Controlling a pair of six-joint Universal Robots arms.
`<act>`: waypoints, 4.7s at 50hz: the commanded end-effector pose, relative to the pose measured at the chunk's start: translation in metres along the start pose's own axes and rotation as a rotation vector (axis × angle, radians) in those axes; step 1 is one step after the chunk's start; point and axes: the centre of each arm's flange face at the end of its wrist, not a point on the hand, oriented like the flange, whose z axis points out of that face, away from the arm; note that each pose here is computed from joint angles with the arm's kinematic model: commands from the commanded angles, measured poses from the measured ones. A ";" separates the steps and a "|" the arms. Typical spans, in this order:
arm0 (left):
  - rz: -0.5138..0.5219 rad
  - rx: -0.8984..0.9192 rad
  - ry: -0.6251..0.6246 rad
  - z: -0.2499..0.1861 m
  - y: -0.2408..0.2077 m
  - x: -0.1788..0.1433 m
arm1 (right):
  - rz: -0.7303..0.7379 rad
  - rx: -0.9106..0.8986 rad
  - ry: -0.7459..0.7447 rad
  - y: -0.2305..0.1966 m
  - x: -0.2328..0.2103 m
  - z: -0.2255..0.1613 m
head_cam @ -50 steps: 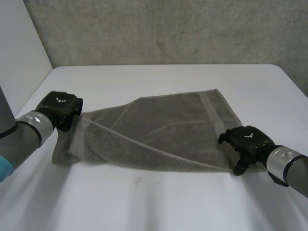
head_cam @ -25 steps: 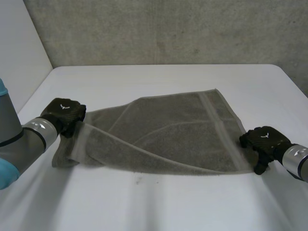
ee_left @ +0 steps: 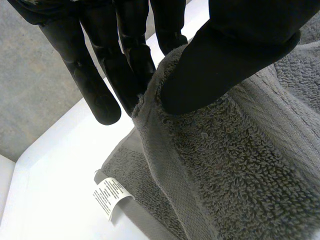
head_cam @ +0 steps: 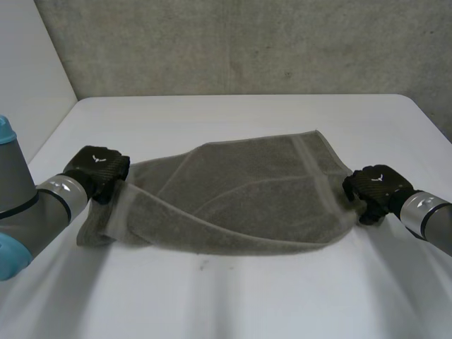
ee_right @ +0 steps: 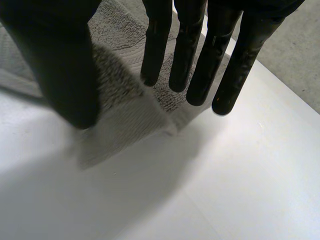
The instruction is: Fold the towel.
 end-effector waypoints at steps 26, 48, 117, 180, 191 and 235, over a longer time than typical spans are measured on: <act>0.108 -0.218 0.121 -0.114 0.019 0.025 | -0.017 -0.441 -0.166 -0.012 0.021 -0.128; 0.159 0.050 -0.028 -0.005 -0.004 -0.024 | 0.041 -0.343 -0.069 -0.033 0.040 -0.051; -0.038 0.316 -0.058 0.022 -0.036 -0.010 | 0.222 -0.049 0.164 -0.015 0.022 -0.060; -0.063 0.329 -0.102 -0.023 -0.038 -0.018 | -0.388 0.407 -0.178 -0.132 -0.182 -0.030; -0.067 0.345 -0.076 -0.021 -0.042 -0.010 | -0.426 0.338 -0.353 -0.091 -0.248 -0.020; -0.041 0.163 0.133 0.015 -0.002 0.150 | -0.021 0.053 0.099 -0.022 -0.048 -0.044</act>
